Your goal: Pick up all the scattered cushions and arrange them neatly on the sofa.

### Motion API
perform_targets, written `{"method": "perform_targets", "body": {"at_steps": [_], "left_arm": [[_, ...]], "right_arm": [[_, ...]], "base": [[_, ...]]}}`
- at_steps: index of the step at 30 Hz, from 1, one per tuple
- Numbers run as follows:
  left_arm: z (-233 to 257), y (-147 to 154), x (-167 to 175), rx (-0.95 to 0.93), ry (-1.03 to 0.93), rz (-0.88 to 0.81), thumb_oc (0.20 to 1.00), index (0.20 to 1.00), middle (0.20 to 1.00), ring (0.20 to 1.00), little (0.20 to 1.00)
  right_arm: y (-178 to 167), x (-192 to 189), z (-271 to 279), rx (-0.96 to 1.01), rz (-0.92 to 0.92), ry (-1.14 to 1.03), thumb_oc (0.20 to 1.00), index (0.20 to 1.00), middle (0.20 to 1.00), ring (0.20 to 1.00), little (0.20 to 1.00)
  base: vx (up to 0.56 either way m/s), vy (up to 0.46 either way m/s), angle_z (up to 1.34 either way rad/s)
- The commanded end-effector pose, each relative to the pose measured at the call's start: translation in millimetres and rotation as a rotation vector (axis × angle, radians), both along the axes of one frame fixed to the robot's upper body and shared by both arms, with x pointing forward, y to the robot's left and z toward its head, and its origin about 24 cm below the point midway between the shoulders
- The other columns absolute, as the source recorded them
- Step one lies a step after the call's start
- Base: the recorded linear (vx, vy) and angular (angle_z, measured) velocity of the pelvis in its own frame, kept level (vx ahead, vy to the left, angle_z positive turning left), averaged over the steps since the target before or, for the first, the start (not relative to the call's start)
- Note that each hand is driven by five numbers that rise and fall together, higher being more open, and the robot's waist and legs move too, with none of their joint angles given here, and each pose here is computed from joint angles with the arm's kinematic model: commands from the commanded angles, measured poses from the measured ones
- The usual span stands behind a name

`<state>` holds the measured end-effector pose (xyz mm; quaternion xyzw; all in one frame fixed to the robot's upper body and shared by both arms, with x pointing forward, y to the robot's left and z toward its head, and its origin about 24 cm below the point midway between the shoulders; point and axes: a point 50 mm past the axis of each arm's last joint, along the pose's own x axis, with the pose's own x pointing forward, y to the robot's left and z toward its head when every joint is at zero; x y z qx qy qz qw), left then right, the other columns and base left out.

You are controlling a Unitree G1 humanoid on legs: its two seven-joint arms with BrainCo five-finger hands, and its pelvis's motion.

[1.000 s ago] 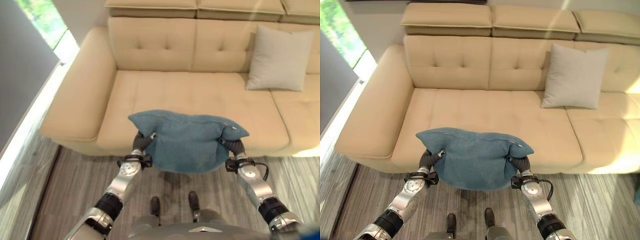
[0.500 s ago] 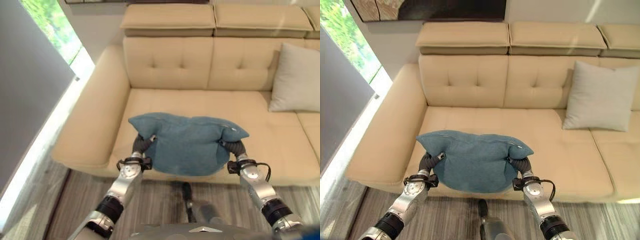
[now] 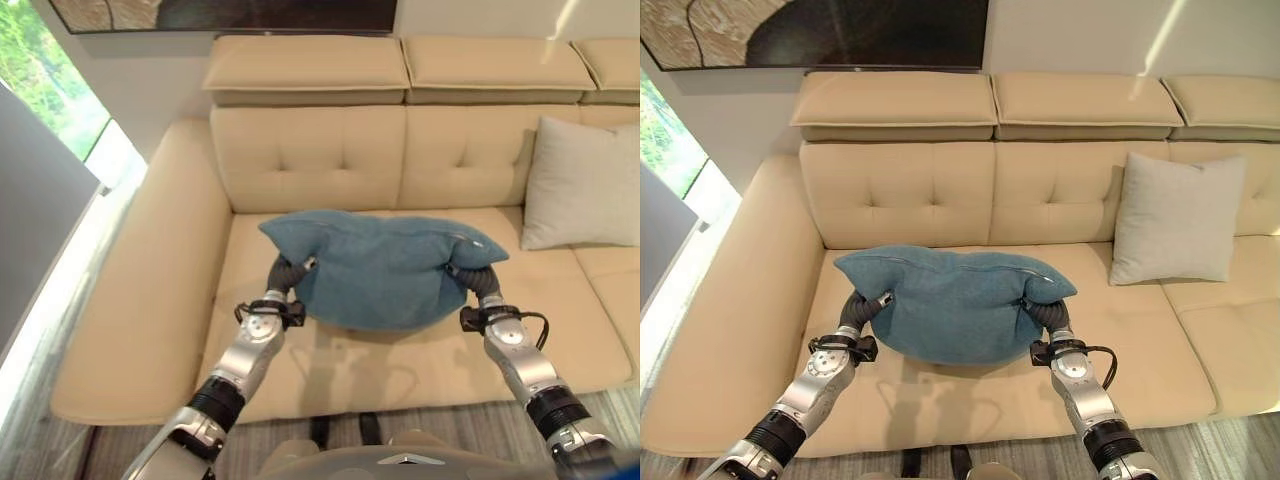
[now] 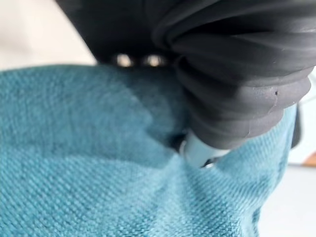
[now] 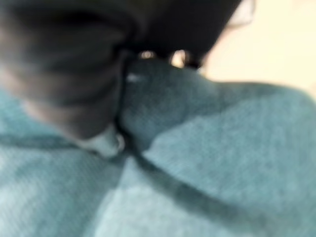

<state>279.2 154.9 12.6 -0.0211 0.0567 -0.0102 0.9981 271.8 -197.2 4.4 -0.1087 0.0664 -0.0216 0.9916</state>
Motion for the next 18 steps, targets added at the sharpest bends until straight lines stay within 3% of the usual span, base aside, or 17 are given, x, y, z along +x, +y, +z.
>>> {"method": "perform_targets", "body": {"at_steps": [1,8,10,18], "left_arm": [[61.3,-55.5,21.5,-0.049,-0.296,-0.183,0.2,0.2,0.2,0.2,0.2],[117.9,-60.7,52.8,0.01,-0.477,-0.141,0.2,0.2,0.2,0.2,0.2],[155.6,-64.8,71.4,0.02,-0.573,-0.111,0.2,0.2,0.2,0.2,0.2],[227.9,-76.0,95.2,0.058,-0.732,-0.079,0.2,0.2,0.2,0.2,0.2]], "right_arm": [[28.9,23.8,57.3,0.048,0.105,-0.294,0.2,0.2,0.2,0.2,0.2],[39.7,56.8,116.3,-0.028,0.127,-0.487,0.2,0.2,0.2,0.2,0.2],[48.3,78.5,155.3,-0.075,0.134,-0.581,0.2,0.2,0.2,0.2,0.2],[59.3,109.4,234.1,-0.152,0.124,-0.727,0.2,0.2,0.2,0.2,0.2]], "base": [[0.0,0.0,0.0],[-0.02,-0.007,0.0],[-0.24,-0.049,-0.02],[-0.11,-0.04,-0.03]]}}
